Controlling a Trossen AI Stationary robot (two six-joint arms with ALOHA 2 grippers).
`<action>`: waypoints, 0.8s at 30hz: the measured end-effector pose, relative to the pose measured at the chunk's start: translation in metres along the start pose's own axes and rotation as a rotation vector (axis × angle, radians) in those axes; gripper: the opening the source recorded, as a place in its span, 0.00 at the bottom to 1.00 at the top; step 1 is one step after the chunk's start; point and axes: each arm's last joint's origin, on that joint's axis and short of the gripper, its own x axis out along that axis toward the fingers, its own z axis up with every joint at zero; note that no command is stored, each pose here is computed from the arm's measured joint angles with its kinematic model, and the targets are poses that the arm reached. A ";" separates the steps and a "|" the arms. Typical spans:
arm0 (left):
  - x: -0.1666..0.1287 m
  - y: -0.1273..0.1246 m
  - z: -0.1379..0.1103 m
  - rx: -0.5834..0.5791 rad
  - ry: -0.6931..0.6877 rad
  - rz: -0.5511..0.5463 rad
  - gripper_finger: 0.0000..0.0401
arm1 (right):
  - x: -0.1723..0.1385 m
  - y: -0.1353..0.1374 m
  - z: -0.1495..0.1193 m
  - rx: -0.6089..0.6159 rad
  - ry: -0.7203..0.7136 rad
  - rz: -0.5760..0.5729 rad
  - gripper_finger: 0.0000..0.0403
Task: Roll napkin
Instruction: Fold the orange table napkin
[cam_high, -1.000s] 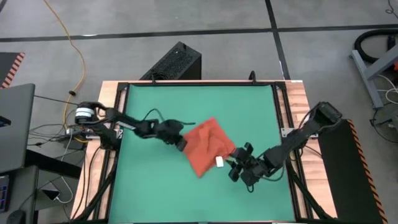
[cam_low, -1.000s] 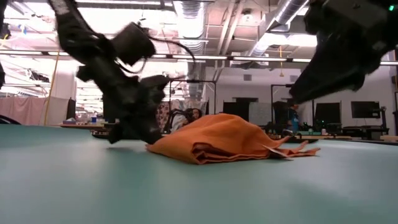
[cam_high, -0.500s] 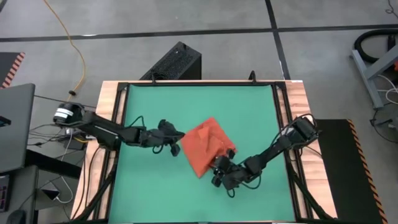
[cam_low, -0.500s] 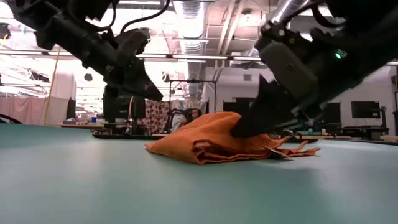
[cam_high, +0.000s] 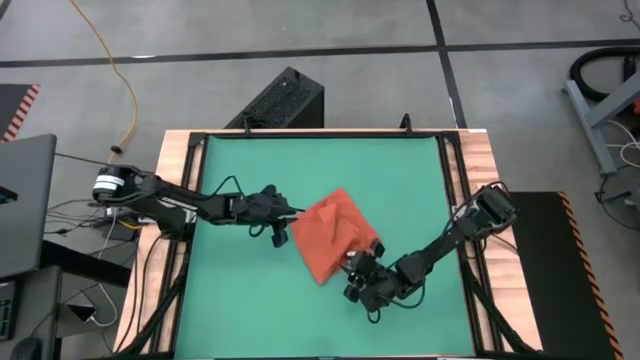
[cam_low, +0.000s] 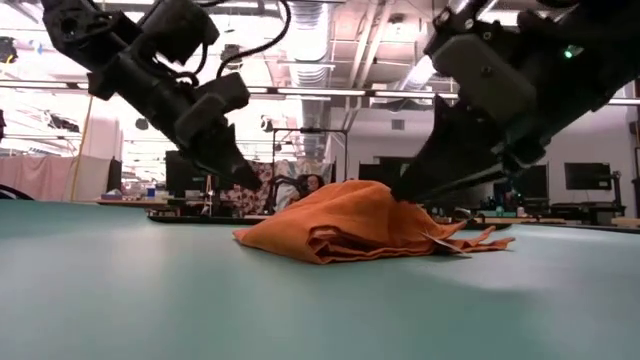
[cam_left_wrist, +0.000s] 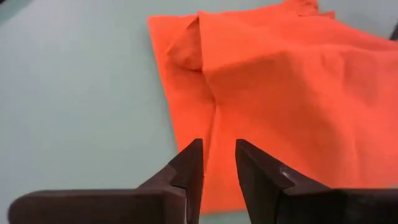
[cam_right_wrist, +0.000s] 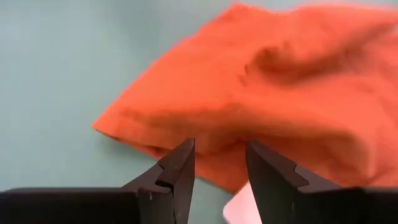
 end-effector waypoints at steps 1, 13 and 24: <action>0.003 0.001 -0.001 0.006 0.003 0.002 0.21 | 0.001 -0.002 -0.001 0.007 0.015 -0.012 0.41; 0.027 0.010 -0.015 0.058 0.042 -0.067 0.21 | 0.002 -0.006 -0.005 0.003 0.096 -0.007 0.41; 0.027 0.006 -0.024 0.130 0.120 -0.107 0.21 | 0.002 -0.006 -0.006 -0.002 0.102 -0.010 0.41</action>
